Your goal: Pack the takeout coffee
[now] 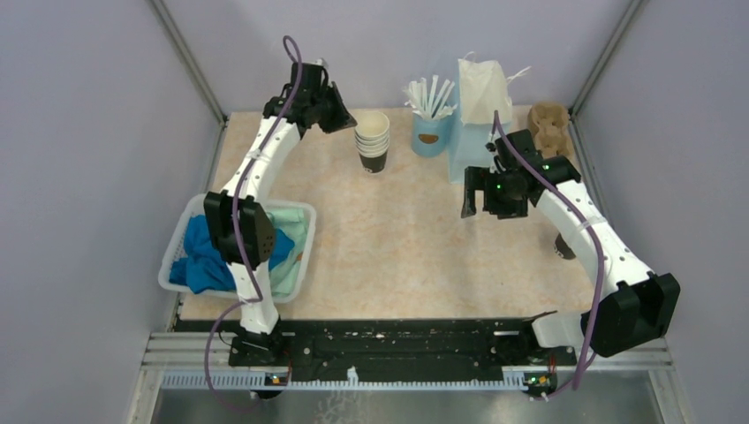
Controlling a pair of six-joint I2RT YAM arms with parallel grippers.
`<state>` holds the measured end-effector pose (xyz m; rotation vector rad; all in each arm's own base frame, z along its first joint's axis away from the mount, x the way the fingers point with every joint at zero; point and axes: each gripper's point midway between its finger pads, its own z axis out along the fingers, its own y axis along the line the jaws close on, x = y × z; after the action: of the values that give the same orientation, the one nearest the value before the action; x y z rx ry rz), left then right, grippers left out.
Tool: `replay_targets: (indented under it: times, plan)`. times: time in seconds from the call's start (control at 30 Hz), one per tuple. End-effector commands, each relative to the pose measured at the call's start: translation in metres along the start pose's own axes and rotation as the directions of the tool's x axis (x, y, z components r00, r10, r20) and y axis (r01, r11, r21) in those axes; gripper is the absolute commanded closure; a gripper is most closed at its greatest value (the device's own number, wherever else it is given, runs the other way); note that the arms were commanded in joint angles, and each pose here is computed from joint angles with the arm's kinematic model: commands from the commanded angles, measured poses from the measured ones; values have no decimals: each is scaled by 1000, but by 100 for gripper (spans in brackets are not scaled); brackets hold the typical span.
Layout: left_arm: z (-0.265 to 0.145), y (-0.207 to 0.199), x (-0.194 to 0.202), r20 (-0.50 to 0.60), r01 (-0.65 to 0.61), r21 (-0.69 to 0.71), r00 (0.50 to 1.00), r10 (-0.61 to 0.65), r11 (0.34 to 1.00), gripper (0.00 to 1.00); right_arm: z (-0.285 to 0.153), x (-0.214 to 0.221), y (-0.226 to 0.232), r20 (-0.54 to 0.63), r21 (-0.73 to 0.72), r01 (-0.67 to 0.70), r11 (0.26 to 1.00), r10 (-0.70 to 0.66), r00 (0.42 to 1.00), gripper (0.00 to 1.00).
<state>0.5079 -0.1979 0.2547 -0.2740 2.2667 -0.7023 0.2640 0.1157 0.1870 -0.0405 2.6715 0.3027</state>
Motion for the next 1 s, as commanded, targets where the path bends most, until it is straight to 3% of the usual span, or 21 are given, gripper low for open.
replay_targets:
  times: [0.0, 0.13, 0.2, 0.3, 0.33, 0.37, 0.43, 0.5, 0.63, 0.73, 0.77, 0.83, 0.9, 0.93, 0.97]
  plan:
    - [-24, -31, -24, 95, -16, 126, 996, 4, 992, 100, -7, -8, 6, 43, -29, 22, 999, -21, 999, 8]
    - [-18, -19, -12, 36, 11, 125, 999, -16, 992, 100, -6, -7, 7, 47, -34, 17, 999, -15, 999, 7]
    - [-30, -34, -20, 70, -19, 148, 998, 9, 989, 100, -7, -6, 8, 33, -41, 18, 999, -17, 999, 8]
    - [-17, -10, -14, 91, -53, 71, 995, 47, 996, 100, -7, -6, 7, 55, -39, 13, 999, -11, 998, 7]
    - [-15, -3, -10, 48, -1, 78, 999, -3, 997, 100, -6, -5, 7, 54, -43, 9, 999, -7, 998, 7]
    - [-23, -18, -7, -15, 42, 174, 999, -40, 984, 100, -6, -4, 9, 46, -50, 7, 999, -5, 999, 8]
    - [-39, -42, -16, 50, -28, 184, 999, 19, 982, 100, -9, -4, 10, 27, -49, 9, 999, -8, 1000, 9]
    - [-34, -25, -21, 140, -111, 67, 985, 101, 992, 100, -9, -6, 8, 54, -43, 4, 999, -2, 999, 8]
    - [-25, -18, -1, 29, -70, 123, 997, 67, 990, 100, -4, -2, 13, 17, -67, -1, 998, 2, 1000, 9]
    - [-17, -5, 5, 78, -77, 104, 995, 69, 992, 100, -8, -9, 12, 53, -59, 4, 998, -1, 999, 8]
    - [-11, 8, 14, 43, -42, 93, 998, 38, 995, 100, -7, -10, 12, 59, -61, 1, 998, 2, 998, 8]
    - [-29, -11, 7, -14, 22, 199, 1000, -20, 980, 100, -7, -10, 15, 38, -69, 4, 998, -1, 999, 8]
    - [-43, -34, -11, 109, -105, 166, 990, 87, 981, 100, -9, -10, 15, 27, -67, 8, 998, -7, 1000, 9]
    - [-38, -26, -13, 145, -131, 117, 983, 114, 984, 100, -8, -11, 14, 42, -61, 5, 998, -3, 999, 9]
    - [-31, -13, -8, 112, -92, 106, 990, 80, 990, 100, -6, -11, 13, 53, -62, 1, 998, 2, 999, 8]
